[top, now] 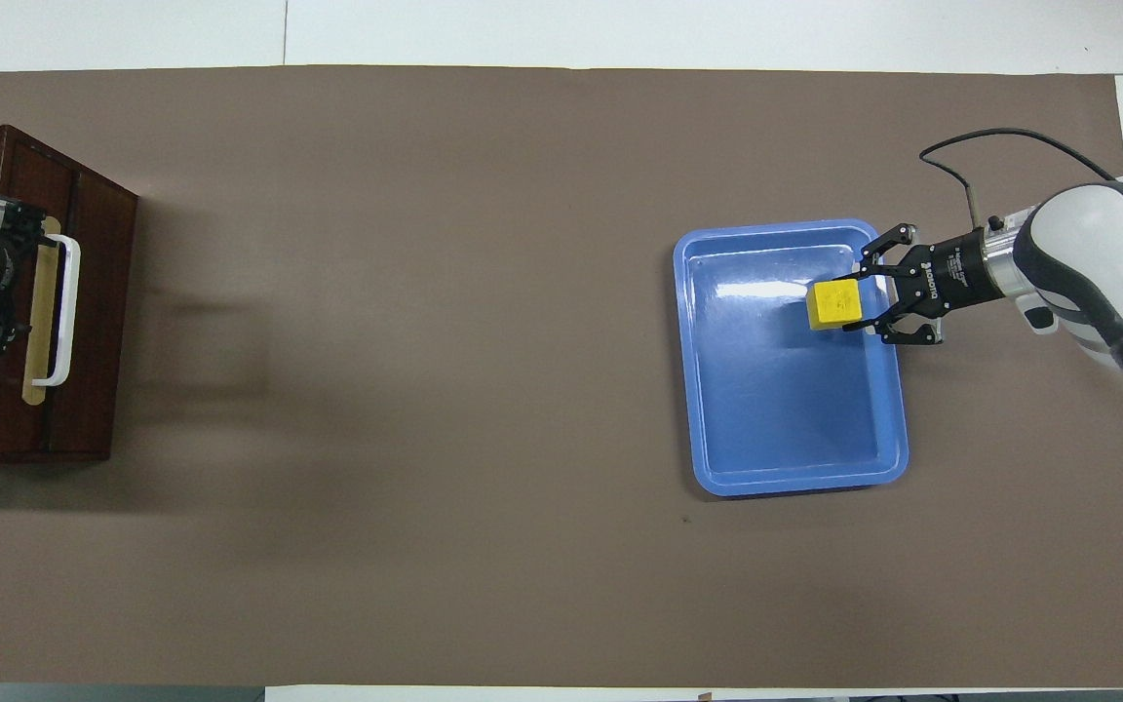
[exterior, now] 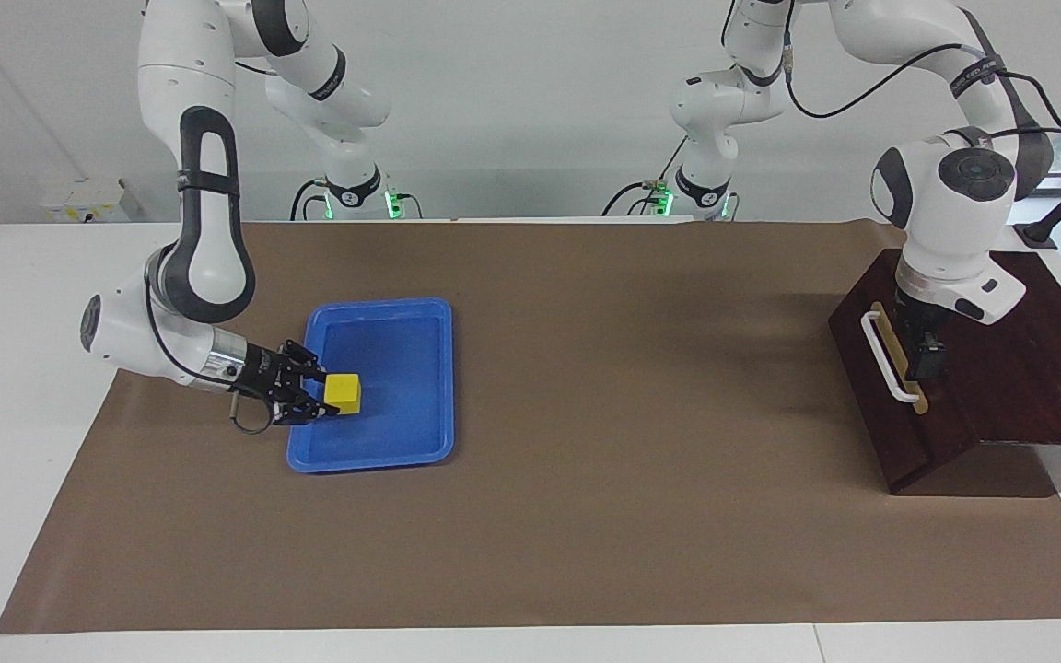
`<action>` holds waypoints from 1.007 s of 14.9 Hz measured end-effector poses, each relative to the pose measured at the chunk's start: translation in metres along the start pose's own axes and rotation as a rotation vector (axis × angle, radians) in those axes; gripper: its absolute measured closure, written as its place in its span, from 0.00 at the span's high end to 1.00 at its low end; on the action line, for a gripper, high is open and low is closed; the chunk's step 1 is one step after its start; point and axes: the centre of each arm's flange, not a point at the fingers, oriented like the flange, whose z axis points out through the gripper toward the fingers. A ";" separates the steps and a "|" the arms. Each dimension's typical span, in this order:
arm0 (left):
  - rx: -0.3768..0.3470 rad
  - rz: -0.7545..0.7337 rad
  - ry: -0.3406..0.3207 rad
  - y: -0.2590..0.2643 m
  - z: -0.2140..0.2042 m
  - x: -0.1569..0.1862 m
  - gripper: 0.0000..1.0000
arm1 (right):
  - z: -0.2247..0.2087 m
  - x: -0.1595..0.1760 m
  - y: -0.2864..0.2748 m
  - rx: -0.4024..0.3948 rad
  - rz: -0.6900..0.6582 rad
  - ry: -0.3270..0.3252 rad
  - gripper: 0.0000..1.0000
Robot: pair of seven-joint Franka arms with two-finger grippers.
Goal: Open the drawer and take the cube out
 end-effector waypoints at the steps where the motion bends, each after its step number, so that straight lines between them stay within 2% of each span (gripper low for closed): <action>1: 0.012 0.017 -0.005 0.001 -0.002 -0.004 1.00 | 0.003 0.004 -0.001 -0.002 -0.002 -0.002 0.56; 3: 0.022 0.047 -0.038 0.009 -0.019 -0.027 1.00 | 0.009 0.011 -0.003 -0.007 -0.020 -0.006 0.56; 5: 0.014 0.075 -0.102 0.019 -0.047 -0.057 1.00 | 0.013 0.015 -0.004 -0.009 -0.042 -0.007 0.56; 8: -0.024 0.140 -0.194 0.019 -0.096 -0.088 1.00 | 0.013 0.018 -0.005 0.001 -0.069 0.002 0.56; 12: -0.038 0.413 -0.244 -0.003 -0.146 -0.114 1.00 | 0.017 0.022 -0.005 0.000 -0.068 0.005 0.56; 13: -0.043 0.499 -0.257 -0.009 -0.156 -0.116 1.00 | 0.017 0.022 -0.005 -0.002 -0.069 0.006 0.62; 15: -0.052 0.665 -0.275 -0.020 -0.171 -0.112 1.00 | 0.018 0.021 -0.005 -0.011 -0.077 0.014 0.83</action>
